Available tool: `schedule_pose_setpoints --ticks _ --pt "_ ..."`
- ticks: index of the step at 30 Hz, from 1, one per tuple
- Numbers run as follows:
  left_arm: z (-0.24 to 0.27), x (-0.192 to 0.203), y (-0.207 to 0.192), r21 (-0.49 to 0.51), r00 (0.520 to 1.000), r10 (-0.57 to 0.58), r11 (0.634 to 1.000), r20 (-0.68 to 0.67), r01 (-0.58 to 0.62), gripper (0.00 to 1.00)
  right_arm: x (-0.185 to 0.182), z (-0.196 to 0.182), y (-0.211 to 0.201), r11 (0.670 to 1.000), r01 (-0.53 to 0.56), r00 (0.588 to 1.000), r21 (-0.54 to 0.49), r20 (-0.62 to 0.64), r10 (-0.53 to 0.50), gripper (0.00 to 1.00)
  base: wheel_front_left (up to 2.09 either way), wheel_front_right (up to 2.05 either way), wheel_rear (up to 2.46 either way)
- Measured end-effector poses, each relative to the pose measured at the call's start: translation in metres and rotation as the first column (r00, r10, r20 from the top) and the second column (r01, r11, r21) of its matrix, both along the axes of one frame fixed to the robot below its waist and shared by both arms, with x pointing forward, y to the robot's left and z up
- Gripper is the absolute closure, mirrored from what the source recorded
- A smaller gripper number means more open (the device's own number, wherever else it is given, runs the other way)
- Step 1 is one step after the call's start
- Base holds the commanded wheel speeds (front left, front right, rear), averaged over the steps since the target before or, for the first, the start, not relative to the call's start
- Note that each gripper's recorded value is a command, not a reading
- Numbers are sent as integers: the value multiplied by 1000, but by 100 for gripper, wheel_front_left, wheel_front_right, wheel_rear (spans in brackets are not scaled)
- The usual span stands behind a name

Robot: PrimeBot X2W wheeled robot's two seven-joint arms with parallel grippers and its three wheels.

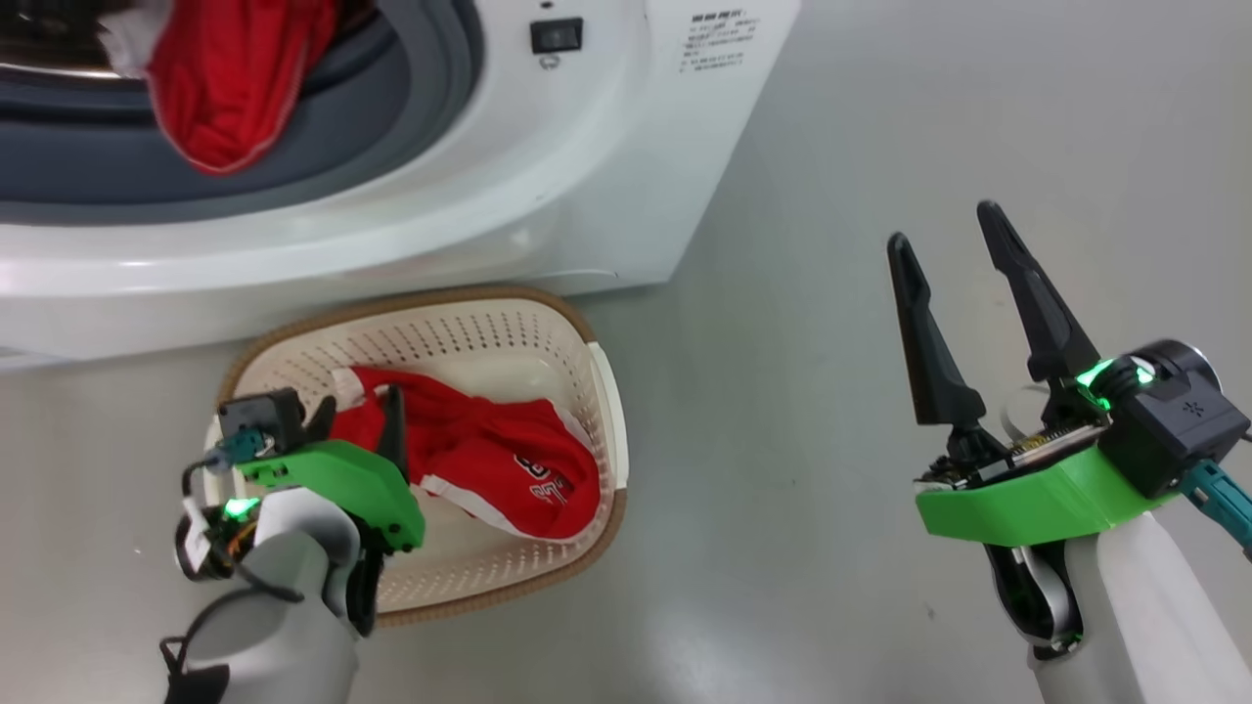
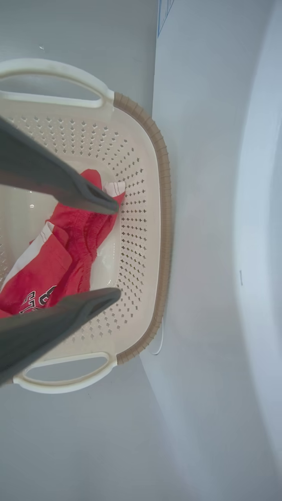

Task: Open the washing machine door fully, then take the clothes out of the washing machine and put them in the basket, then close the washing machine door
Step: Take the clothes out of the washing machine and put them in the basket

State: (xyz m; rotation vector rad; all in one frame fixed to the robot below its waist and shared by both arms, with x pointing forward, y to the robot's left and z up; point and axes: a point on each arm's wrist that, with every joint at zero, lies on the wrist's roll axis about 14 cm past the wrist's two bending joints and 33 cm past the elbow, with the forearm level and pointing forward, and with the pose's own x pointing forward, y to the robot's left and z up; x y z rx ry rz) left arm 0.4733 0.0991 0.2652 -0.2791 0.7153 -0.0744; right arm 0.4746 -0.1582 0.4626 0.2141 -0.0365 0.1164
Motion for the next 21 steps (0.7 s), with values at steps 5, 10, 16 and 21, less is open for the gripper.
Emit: schedule_pose_setpoints --ticks 5,10,16,21 --pt "34 4 6 -53 992 64 997 113 -58 0 -8 12 -4 1000 14 1000 -7 20 -14 0 0 0 0" --pt "73 0 14 -75 965 92 994 244 -76 0 -18 25 -10 999 34 999 -11 43 -33 0 0 0 0" --pt "122 -3 26 -88 912 122 992 391 -95 0 -29 37 -17 998 57 996 -17 66 -56 0 0 0 0" --pt "168 -12 47 -91 839 164 986 519 -137 0 -41 50 -20 998 68 994 -17 92 -66 0 0 0 0"
